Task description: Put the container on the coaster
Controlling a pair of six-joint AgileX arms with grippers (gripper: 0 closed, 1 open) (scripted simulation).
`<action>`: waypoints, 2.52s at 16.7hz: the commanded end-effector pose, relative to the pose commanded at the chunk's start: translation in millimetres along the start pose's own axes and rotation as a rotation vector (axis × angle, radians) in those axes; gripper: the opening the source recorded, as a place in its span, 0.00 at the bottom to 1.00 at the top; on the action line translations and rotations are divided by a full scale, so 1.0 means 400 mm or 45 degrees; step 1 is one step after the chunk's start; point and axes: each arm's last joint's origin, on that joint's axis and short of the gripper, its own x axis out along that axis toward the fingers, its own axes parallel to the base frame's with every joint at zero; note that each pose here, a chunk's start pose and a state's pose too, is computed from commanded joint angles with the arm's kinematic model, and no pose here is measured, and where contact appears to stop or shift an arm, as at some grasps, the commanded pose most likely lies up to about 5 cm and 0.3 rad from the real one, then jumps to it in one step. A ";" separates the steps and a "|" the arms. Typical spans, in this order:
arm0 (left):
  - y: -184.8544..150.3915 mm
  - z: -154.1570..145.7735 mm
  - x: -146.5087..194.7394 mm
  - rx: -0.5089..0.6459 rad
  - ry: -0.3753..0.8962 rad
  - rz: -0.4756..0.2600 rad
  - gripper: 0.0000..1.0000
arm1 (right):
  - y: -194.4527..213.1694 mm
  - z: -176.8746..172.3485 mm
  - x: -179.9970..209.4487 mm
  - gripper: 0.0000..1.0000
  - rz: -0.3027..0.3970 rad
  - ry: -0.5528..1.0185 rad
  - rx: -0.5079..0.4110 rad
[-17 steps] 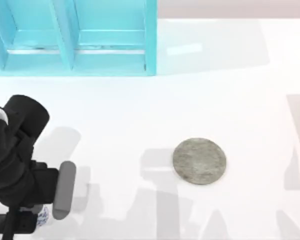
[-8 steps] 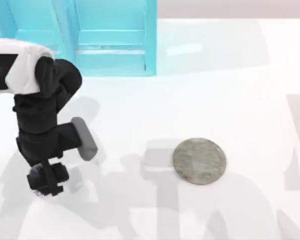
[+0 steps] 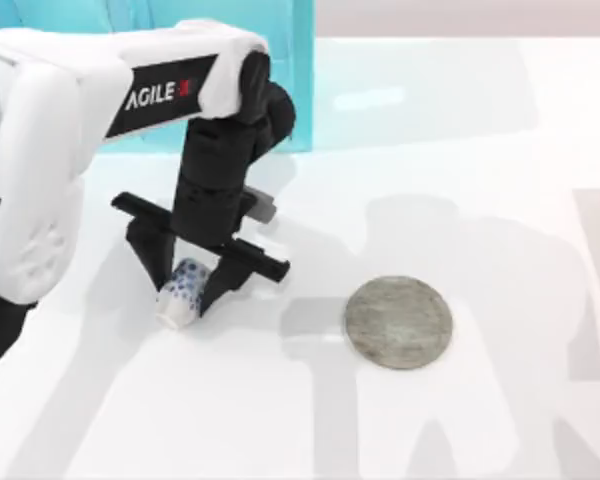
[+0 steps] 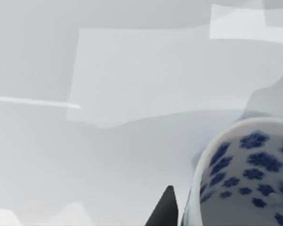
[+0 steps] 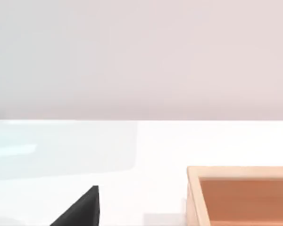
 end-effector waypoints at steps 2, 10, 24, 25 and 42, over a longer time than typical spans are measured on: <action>-0.070 0.040 -0.035 -0.165 -0.034 0.010 0.00 | 0.000 0.000 0.000 1.00 0.000 0.000 0.000; -0.368 0.003 -0.247 -0.512 -0.350 -0.162 0.00 | 0.000 0.000 0.000 1.00 0.000 0.000 0.000; -0.437 -0.011 -0.273 -0.532 -0.406 -0.226 0.00 | 0.000 0.000 0.000 1.00 0.000 0.000 0.000; -0.441 -0.004 -0.266 -0.533 -0.407 -0.227 0.00 | 0.000 0.000 0.000 1.00 0.000 0.000 0.000; -0.441 0.018 -0.153 -0.534 -0.431 -0.243 0.00 | 0.000 0.000 0.000 1.00 0.000 0.000 0.000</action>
